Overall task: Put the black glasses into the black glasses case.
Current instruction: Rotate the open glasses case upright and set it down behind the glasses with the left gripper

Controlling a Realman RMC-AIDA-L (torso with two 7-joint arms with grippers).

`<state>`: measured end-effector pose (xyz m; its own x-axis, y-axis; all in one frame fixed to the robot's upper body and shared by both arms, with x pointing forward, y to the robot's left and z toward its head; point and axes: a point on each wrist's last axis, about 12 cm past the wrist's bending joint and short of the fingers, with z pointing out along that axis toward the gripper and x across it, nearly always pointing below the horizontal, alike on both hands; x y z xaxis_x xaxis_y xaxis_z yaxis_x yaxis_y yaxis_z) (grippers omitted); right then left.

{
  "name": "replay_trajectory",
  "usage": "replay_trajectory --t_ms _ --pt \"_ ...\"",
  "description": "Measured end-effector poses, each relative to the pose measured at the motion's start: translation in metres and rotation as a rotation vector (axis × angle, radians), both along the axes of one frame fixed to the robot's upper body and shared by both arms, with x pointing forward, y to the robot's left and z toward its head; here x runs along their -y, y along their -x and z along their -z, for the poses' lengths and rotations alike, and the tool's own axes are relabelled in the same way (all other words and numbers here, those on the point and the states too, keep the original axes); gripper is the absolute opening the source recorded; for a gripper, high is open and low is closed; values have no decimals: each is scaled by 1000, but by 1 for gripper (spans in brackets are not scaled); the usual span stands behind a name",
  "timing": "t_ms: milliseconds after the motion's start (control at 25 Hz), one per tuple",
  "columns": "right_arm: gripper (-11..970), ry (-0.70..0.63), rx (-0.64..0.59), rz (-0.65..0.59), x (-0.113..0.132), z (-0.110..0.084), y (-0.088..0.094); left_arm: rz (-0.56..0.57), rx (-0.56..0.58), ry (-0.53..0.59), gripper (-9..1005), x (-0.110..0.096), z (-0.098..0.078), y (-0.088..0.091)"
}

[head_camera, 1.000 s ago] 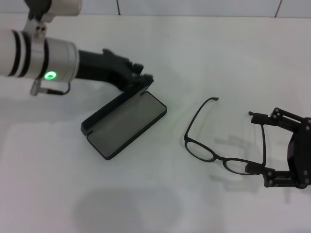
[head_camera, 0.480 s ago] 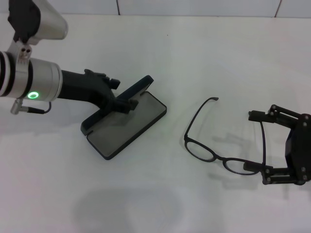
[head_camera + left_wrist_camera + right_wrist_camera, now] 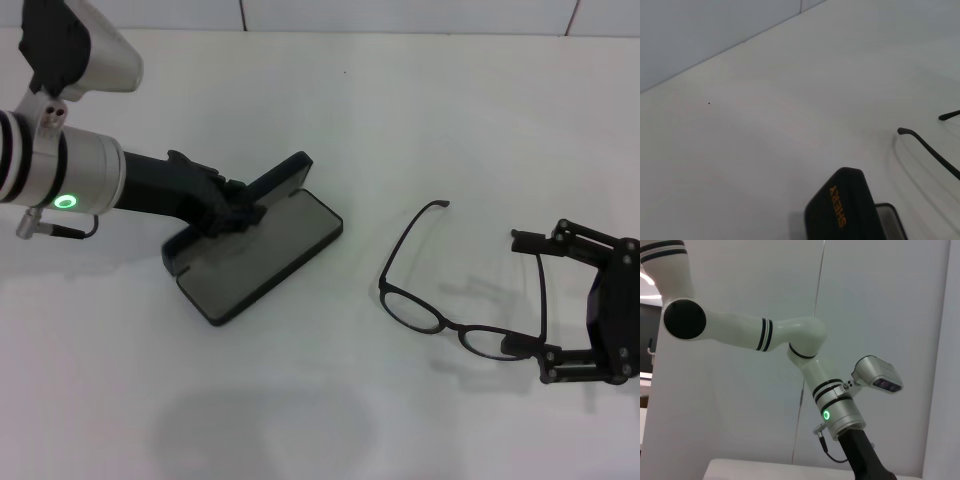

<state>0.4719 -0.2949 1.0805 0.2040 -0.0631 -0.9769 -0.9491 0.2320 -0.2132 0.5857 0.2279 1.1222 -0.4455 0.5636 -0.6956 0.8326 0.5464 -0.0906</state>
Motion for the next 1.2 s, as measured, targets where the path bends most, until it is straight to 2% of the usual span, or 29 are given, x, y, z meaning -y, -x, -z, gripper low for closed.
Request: replay_trajectory --t_ms 320,560,640,840,1040,1200 --pt "885 3 18 4 1 2 3 -1 21 -5 332 0 -3 -3" --pt "885 10 30 0 0 3 4 13 80 -9 206 4 -7 -10" --pt "885 17 28 -6 -1 5 5 35 104 1 206 10 -12 -13" --pt "883 19 23 -20 -2 5 7 160 186 -23 205 37 -20 -19" --pt "882 10 13 -18 -1 8 13 297 292 -127 206 72 -23 -24" --pt "880 0 7 -15 -1 11 18 357 310 -169 205 89 -22 -29"
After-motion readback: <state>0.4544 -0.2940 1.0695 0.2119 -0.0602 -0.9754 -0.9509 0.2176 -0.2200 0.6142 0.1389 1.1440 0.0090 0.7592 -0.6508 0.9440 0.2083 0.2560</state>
